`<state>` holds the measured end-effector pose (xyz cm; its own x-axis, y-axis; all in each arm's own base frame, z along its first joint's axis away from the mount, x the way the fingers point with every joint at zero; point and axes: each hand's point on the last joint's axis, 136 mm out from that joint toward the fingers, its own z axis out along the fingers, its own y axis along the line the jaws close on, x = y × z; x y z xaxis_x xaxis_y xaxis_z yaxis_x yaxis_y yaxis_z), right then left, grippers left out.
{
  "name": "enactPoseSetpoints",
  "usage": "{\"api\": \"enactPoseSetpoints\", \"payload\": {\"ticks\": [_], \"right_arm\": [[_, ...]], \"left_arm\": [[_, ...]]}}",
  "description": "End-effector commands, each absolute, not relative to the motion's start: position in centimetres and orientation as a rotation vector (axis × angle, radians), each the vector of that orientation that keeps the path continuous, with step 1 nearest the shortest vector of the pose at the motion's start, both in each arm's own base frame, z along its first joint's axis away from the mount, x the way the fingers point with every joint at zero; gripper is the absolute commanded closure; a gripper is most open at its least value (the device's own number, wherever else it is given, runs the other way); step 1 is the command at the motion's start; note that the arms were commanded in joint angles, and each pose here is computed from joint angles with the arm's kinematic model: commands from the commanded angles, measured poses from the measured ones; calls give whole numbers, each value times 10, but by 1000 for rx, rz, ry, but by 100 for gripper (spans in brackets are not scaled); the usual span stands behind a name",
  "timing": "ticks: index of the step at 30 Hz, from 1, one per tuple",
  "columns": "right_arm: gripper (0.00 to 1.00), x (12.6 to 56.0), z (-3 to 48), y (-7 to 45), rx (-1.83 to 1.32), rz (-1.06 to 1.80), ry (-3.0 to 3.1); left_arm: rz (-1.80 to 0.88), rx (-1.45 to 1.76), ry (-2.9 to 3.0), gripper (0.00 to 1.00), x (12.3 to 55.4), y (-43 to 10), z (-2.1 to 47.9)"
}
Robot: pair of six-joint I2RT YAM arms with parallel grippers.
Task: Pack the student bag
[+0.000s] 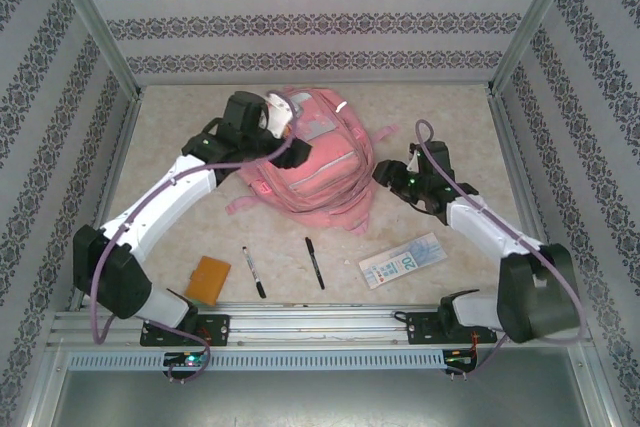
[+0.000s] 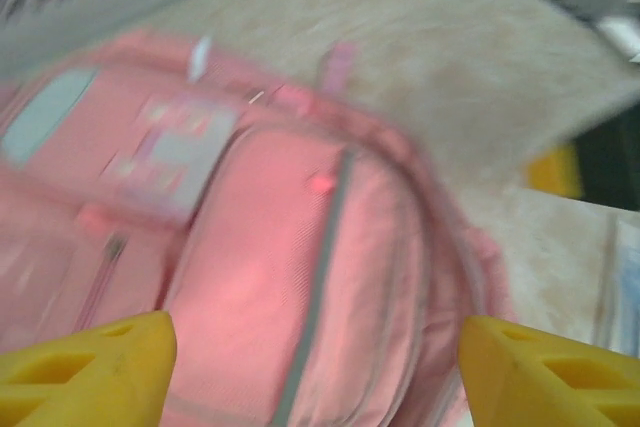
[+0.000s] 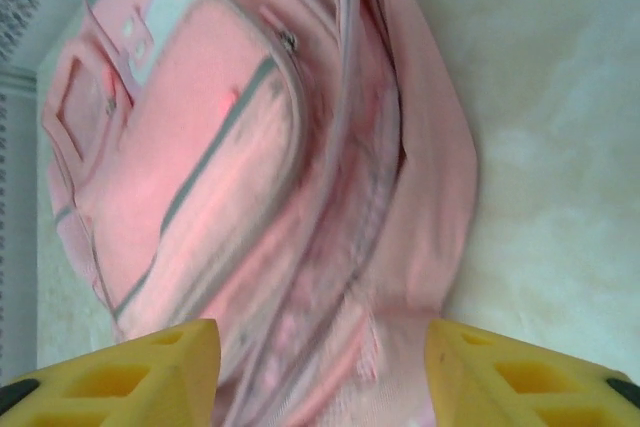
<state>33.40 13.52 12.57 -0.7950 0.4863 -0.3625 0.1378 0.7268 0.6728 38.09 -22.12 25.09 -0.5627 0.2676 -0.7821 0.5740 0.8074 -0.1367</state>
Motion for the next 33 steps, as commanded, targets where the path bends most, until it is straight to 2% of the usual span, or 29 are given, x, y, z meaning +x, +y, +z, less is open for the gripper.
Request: {"api": "enactPoseSetpoints", "payload": {"ticks": [1, 2, 5, 10, 14, 18, 23, 26, 28, 30, 33], "right_arm": [[43, 292, 107, 141, 444, 875, 2567], [42, 288, 108, 148, 420, 899, 2577], [40, 272, 108, 178, 334, 921, 2629], [27, 262, 90, 208, 352, 848, 2659], [26, 276, 81, 224, 357, 872, 2642], [31, 296, 67, 219, 402, 804, 2644], [44, 310, 56, 204, 498, 844, 2663], [60, 317, 59, 197, 461, 821, 2652], [72, 325, 59, 191, 470, 834, 2646], [80, 335, 60, 185, 484, 844, 2629], [83, 352, 65, 177, 504, 881, 2606]], "left_arm": [[-400, 229, 2571, 21, 369, -172, 186], [-373, 167, 2620, 18, 367, -164, 174], [-333, -28, 2719, 16, 364, -145, 142], [-245, -233, 2776, 17, 377, -126, 107], [-92, -310, 2773, 17, 387, -107, 88], [-23, -401, 2740, 18, 393, -90, 77], [-44, -496, 2689, 18, 391, -75, 65], [-101, -498, 2661, 21, 394, -78, 61], [-128, -498, 2659, 26, 397, -82, 56], [-130, -497, 2660, 32, 402, -83, 52], [-137, -505, 2658, 37, 408, -85, 49]]}}
